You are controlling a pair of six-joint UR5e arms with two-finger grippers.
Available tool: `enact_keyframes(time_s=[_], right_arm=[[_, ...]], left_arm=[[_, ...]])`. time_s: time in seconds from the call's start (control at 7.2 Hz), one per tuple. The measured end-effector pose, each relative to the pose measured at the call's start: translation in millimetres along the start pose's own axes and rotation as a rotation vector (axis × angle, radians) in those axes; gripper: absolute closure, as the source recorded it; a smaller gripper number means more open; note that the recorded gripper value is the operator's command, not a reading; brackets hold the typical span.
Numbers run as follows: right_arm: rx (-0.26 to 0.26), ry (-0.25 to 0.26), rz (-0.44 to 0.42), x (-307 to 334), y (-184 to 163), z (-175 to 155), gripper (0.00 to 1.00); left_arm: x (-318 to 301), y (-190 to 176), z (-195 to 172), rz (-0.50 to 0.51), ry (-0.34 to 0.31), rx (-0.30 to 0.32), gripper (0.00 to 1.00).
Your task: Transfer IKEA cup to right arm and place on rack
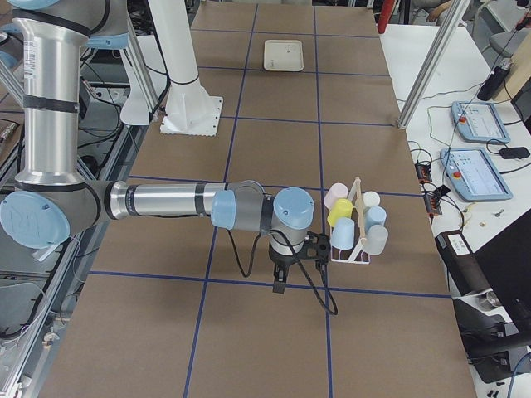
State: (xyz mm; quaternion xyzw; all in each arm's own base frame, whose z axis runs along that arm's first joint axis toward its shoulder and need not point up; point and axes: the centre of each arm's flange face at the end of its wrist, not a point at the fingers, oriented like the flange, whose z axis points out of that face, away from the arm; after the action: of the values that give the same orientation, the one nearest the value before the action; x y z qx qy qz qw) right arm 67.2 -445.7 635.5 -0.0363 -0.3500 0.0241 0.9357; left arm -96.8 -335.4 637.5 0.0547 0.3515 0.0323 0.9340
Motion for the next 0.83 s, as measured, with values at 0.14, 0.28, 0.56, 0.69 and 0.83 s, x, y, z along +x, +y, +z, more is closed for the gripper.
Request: enact_keyframes(time_s=[0.14, 0.28, 0.56, 0.69, 0.83], right_arm=[[-0.01, 0.0, -0.007, -6, -1, 2, 0.0], [-0.013, -0.001, -0.009, -8, -2, 2, 0.0], [-0.014, -0.003, -0.011, -9, -1, 2, 0.0], [-0.015, -0.002, -0.011, -8, 0, 3, 0.0], [-0.016, -0.001, -0.01, -7, 2, 5, 0.0]], left_arm=[[3, 0, -2, 0.001, 0.0, 0.002, 0.0], [5, -5, -4, 0.006, -0.002, 0.006, 0.0], [10, -24, -13, 0.032, -0.013, 0.032, 0.0], [12, -34, -17, 0.049, -0.018, 0.052, 0.0], [14, -38, -20, 0.062, -0.021, 0.066, 0.0]])
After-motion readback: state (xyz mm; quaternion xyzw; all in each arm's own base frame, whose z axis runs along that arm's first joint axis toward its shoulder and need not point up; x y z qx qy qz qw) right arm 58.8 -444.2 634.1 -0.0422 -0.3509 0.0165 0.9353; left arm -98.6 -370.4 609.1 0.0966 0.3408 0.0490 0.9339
